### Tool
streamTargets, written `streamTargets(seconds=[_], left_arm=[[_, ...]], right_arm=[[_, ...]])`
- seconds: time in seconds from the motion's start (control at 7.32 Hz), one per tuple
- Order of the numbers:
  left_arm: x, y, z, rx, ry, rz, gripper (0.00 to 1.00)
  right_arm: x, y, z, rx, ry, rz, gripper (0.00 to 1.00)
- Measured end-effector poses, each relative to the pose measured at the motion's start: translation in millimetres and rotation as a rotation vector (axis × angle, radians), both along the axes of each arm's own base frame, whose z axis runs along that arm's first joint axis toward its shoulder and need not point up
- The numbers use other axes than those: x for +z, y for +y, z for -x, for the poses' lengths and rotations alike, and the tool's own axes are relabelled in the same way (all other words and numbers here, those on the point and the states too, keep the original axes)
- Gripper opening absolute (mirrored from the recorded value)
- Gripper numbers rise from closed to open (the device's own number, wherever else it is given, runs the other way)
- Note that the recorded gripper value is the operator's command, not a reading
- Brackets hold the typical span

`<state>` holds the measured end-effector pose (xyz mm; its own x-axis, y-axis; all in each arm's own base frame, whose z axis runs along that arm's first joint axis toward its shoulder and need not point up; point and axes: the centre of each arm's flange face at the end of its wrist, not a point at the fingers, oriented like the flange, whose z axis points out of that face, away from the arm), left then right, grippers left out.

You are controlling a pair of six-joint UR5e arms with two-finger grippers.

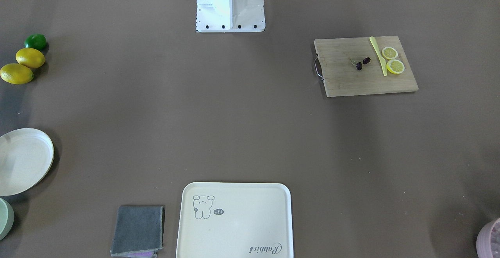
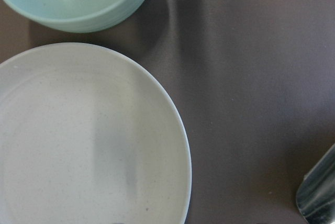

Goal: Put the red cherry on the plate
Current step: 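Reach the right gripper to the rim of the white plate and grasp it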

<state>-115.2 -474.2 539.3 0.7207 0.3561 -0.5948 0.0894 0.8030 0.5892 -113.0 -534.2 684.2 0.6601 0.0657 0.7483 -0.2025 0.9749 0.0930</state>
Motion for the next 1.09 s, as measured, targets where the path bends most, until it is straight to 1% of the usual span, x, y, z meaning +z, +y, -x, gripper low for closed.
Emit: streamTargets(seconds=[0.27, 0.41, 0.55, 0.68, 0.82, 1.09], left_arm=[[-1, 0, 0, -0.001, -0.001, -0.01, 0.98], [-1, 0, 0, 0.0, -0.001, -0.013, 0.98], [-1, 0, 0, 0.0, -0.001, -0.014, 0.98], [-1, 0, 0, 0.001, -0.002, -0.015, 0.98], [-1, 0, 0, 0.001, -0.002, -0.015, 0.98], [0, 0, 0, 0.001, -0.002, -0.015, 0.98]], right_arm=[[-1, -2, 16, 0.031, 0.018, 0.02, 0.59], [-1, -2, 22, 0.041, 0.023, 0.029, 0.43], [-1, -2, 25, 0.051, 0.023, 0.039, 0.15], [-1, -2, 26, 0.066, 0.021, 0.055, 0.0], [-1, -2, 27, 0.08, 0.018, 0.069, 0.0], [-1, -2, 27, 0.092, 0.015, 0.08, 0.0]])
